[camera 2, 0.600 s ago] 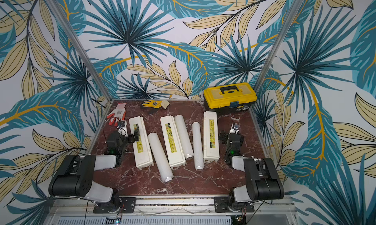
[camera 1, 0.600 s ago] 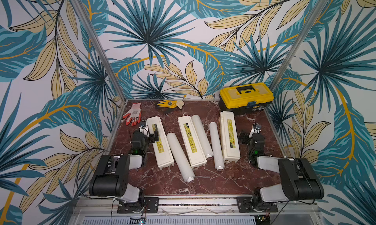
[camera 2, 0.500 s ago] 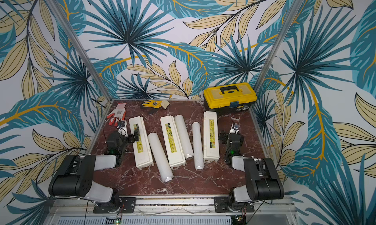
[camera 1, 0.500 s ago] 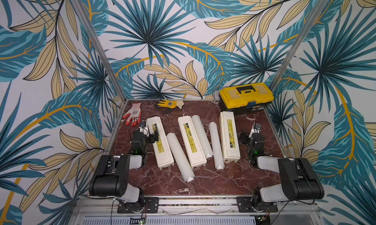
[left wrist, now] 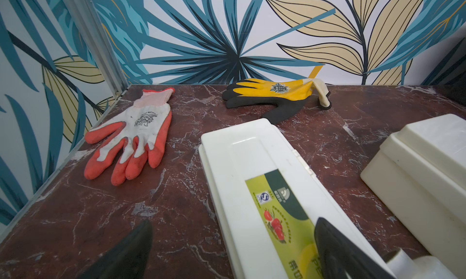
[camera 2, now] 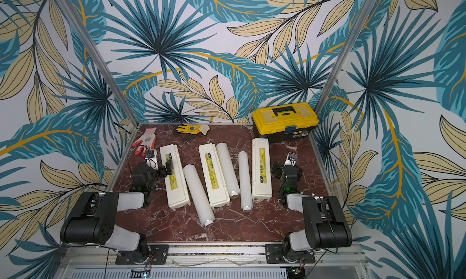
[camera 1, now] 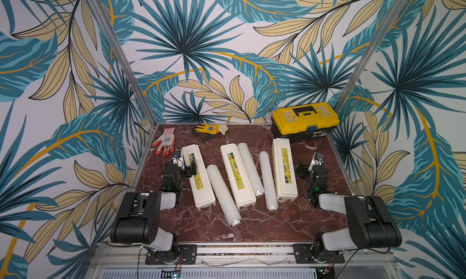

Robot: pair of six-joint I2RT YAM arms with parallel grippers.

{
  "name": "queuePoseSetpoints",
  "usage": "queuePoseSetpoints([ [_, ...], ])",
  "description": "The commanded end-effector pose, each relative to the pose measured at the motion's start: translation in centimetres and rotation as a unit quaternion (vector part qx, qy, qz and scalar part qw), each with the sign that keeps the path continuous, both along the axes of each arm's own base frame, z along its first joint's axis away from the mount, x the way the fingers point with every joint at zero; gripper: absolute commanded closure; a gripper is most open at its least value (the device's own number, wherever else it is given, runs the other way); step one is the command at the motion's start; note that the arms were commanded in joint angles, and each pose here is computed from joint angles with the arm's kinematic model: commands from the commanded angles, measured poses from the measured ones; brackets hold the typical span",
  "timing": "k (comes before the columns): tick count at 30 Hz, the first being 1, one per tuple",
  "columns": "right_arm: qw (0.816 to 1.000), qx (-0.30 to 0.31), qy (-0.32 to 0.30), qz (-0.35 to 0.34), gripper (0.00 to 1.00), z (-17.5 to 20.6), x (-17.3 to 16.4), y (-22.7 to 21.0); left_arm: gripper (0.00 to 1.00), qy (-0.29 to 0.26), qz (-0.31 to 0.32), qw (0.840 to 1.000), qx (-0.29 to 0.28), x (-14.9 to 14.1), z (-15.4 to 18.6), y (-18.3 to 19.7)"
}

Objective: Put plastic wrap rolls into dispensers
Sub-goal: Pick up the plastic wrap cutting box from the center of the board.

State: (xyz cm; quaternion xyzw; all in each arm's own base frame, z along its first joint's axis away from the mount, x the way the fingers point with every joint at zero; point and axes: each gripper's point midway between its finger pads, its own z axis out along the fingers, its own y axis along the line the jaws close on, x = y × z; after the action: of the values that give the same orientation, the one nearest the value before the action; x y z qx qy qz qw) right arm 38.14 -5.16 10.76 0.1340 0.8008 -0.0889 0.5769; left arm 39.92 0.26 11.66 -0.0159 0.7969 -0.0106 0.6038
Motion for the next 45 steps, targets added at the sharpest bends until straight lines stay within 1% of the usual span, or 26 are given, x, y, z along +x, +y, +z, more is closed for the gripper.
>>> queuePoseSetpoints([
  [1, 1.0, -0.007, -0.007, -0.007, 0.01, 0.4, 0.4, -0.4, 0.0, 0.01, 0.021, 1.0, 0.01, 0.7, -0.2, 1.1],
  [12, 1.0, -0.007, -0.012, -0.009, 0.01, 0.6, 0.2, -0.5, 0.0, 0.009, 0.021, 1.0, 0.01, 0.6, -0.1, 1.1],
  [14, 0.999, -0.006, -0.031, -0.037, 0.01, 1.3, -0.5, -1.3, 0.0, 0.003, 0.018, 1.0, 0.012, 0.5, 0.3, 1.0],
  [16, 0.999, -0.011, -0.043, -0.015, 0.01, 1.9, -1.1, -0.7, 0.0, -0.013, 0.035, 0.999, 0.007, 0.5, 1.6, 1.6],
  [17, 0.998, -0.021, -0.06, 0.002, 0.01, 2.9, -1.2, -0.2, 0.0, -0.017, 0.066, 0.998, 0.009, 0.3, 2.3, 2.6],
  [19, 0.998, -0.02, -0.055, 0.001, 0.01, 4.2, -2.0, 0.0, 0.0, -0.02, 0.097, 0.995, 0.007, -0.2, 3.5, 3.6],
  [23, 0.999, 0.019, 0.024, -0.008, 0.01, 6.7, -3.2, 0.1, 0.0, -0.077, 0.149, 0.986, -0.019, -2.2, 8.1, 5.1],
  [24, 0.998, 0.03, 0.047, -0.009, 0.01, 7.0, -3.4, 0.3, 0.0, -0.079, 0.151, 0.985, -0.024, -2.6, 9.2, 5.2],
  [26, 0.994, 0.051, 0.094, -0.01, 0.01, 7.3, -3.5, 0.7, 0.0, -0.057, 0.131, 0.989, -0.035, -2.6, 10.9, 4.3],
  [28, 0.985, 0.068, 0.157, -0.014, 0.01, 6.4, -3.6, 1.2, 0.0, -0.031, 0.1, 0.993, -0.059, -2.1, 12.1, 3.1],
  [30, 0.974, 0.087, 0.209, -0.009, 0.01, 6.1, -2.7, 2.0, 0.0, -0.011, 0.045, 0.995, -0.088, -1.4, 13.2, 0.9],
  [33, 0.955, 0.111, 0.274, 0.01, 0.01, 5.4, -1.0, 3.7, 0.0, 0.001, 0.034, 0.994, -0.106, -0.6, 14.4, 0.0],
  [36, 0.945, 0.089, 0.314, 0.018, 0.01, 4.8, 0.8, 5.2, 0.0, 0.016, 0.012, 0.993, -0.116, 0.2, 15.4, -1.4],
  [42, 0.934, 0.084, 0.345, 0.035, 0.01, 3.1, 3.5, 7.7, 0.0, 0.036, -0.052, 0.991, -0.119, 0.4, 15.8, -5.6],
  [45, 0.93, 0.087, 0.355, 0.045, 0.01, 1.8, 4.7, 8.9, 0.0, 0.041, -0.062, 0.99, -0.116, 0.3, 15.4, -6.4],
])
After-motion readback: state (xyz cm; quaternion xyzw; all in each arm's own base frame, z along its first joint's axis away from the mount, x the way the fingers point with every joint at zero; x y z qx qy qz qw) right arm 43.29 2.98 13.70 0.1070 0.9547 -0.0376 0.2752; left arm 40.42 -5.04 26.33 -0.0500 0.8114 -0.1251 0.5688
